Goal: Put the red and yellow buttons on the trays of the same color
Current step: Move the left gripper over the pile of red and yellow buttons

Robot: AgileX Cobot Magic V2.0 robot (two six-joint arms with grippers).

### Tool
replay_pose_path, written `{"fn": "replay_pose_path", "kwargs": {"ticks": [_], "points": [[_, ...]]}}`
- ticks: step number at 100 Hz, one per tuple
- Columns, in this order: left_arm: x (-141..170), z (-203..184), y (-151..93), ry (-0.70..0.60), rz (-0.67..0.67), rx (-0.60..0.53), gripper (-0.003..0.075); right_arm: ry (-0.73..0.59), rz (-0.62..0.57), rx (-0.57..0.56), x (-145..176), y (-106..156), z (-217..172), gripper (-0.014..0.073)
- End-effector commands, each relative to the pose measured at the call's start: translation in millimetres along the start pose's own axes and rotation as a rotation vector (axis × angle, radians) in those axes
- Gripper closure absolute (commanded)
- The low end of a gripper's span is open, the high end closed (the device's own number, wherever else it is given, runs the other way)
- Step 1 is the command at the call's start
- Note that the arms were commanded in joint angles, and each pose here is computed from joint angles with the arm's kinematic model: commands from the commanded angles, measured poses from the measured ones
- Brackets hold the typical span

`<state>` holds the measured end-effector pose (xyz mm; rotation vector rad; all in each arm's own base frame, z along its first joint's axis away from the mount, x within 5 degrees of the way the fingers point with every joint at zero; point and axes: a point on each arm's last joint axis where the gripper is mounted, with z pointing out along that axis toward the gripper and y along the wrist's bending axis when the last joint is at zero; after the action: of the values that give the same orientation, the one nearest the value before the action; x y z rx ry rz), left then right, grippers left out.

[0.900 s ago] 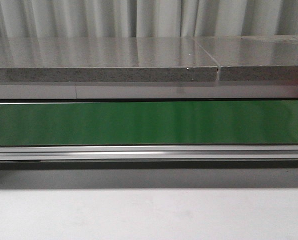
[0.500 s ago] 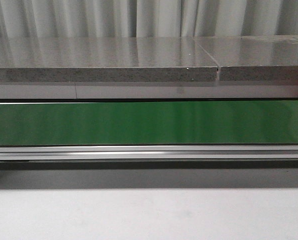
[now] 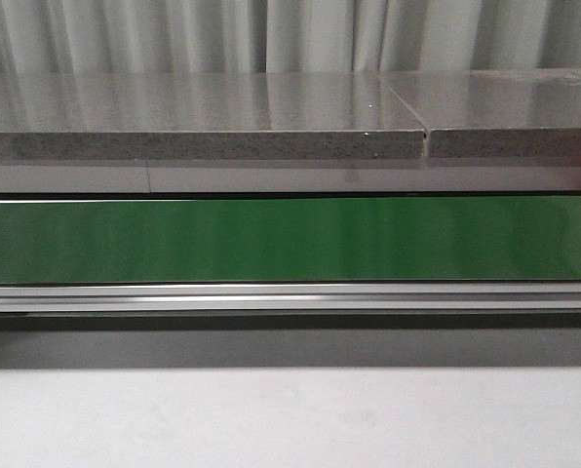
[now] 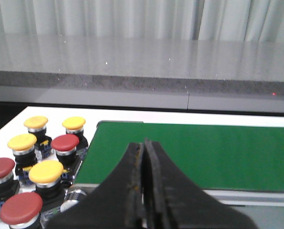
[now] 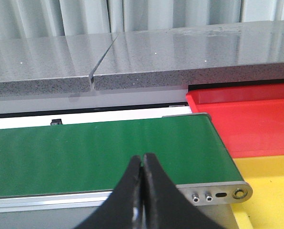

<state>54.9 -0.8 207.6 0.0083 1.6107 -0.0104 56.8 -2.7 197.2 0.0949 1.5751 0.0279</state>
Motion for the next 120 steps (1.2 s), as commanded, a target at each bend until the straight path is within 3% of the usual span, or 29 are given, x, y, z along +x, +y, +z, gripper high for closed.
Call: {"fn": "replay_pose_path", "kwargs": {"ticks": [1,41,60,69,86,91,120], "points": [[-27.7,-7.4,-0.2,-0.078,-0.02,0.003,0.0741,-0.1,-0.021,-0.009,-12.7,1.4,-1.8,0.0662],[-83.2,1.7,0.2,0.237,0.007,-0.002,0.0741,-0.1,-0.021,-0.009,-12.7,1.4,-1.8,0.0662],[-97.3,19.5,0.6,0.317,0.015,-0.006,0.0727,-0.1,-0.021,-0.009,-12.7,1.4,-1.8,0.0662],[-100.8,26.2,0.6,0.328,0.015,-0.005,0.0639,-0.1,-0.021,-0.009,-12.7,1.4,-1.8,0.0662],[-102.3,32.5,0.6,0.32,0.015,-0.005,0.0304,-0.1,-0.021,-0.009,-12.7,1.4,-1.8,0.0662],[-103.0,33.2,0.6,0.313,0.015,-0.005,0.0241,-0.1,-0.021,-0.009,-12.7,1.4,-1.8,0.0662],[-115.4,48.2,1.3,0.335,-0.072,-0.027,0.0228,-0.1,-0.021,-0.009,-12.7,1.4,-1.8,0.0662]]}}
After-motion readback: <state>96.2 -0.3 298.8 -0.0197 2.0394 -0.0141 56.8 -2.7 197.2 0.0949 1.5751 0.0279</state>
